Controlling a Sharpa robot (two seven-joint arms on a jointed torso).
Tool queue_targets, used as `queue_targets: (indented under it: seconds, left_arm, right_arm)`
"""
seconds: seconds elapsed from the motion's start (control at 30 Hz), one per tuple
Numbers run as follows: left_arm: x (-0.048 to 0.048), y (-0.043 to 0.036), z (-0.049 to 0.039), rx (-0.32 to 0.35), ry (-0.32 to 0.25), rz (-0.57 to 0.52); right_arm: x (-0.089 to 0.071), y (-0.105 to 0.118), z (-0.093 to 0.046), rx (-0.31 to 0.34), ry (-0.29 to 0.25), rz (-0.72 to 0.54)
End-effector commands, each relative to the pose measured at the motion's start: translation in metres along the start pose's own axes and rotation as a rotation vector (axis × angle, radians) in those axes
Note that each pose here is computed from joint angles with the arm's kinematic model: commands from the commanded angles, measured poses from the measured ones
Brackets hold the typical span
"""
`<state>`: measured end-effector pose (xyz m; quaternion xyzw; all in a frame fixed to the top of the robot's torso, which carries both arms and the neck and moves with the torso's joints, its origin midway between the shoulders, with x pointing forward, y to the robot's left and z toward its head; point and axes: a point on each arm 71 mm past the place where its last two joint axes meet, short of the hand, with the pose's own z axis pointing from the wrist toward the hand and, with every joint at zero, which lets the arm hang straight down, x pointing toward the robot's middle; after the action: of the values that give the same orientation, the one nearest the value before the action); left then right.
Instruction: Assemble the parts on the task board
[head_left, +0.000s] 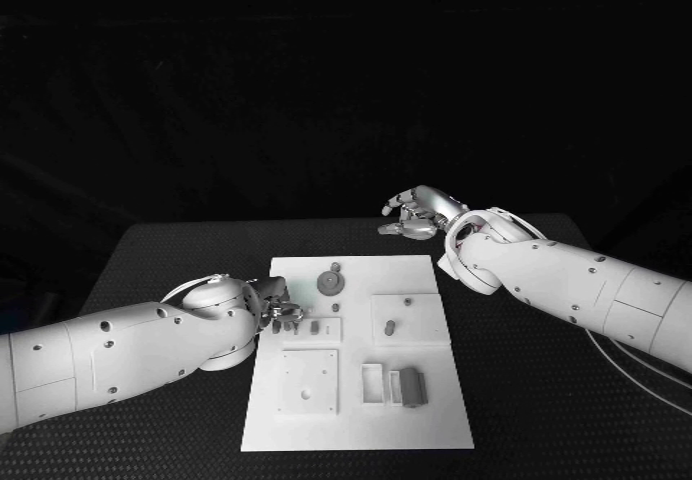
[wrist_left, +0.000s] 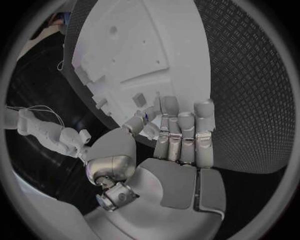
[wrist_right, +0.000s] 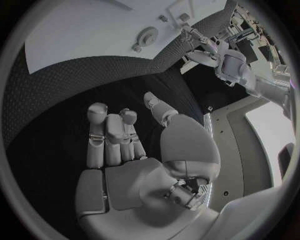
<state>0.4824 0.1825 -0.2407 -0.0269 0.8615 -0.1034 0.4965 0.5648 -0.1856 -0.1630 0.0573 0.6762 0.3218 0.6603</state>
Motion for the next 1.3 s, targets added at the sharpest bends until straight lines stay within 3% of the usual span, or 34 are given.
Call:
queue_targets:
  seconds: [0.03,1.3]
  left_arm:
    - [0.0023,-0.0026,0.0004,0.011,0.011,0.004]
    - [0.014,0.0006,-0.0006,-0.003,0.074,0.016]
  right_arm:
    - [0.001,0.001,0.0,-0.008,0.015,0.0]
    - [0.001,-0.001,-0.001,-0.004,0.014,-0.002]
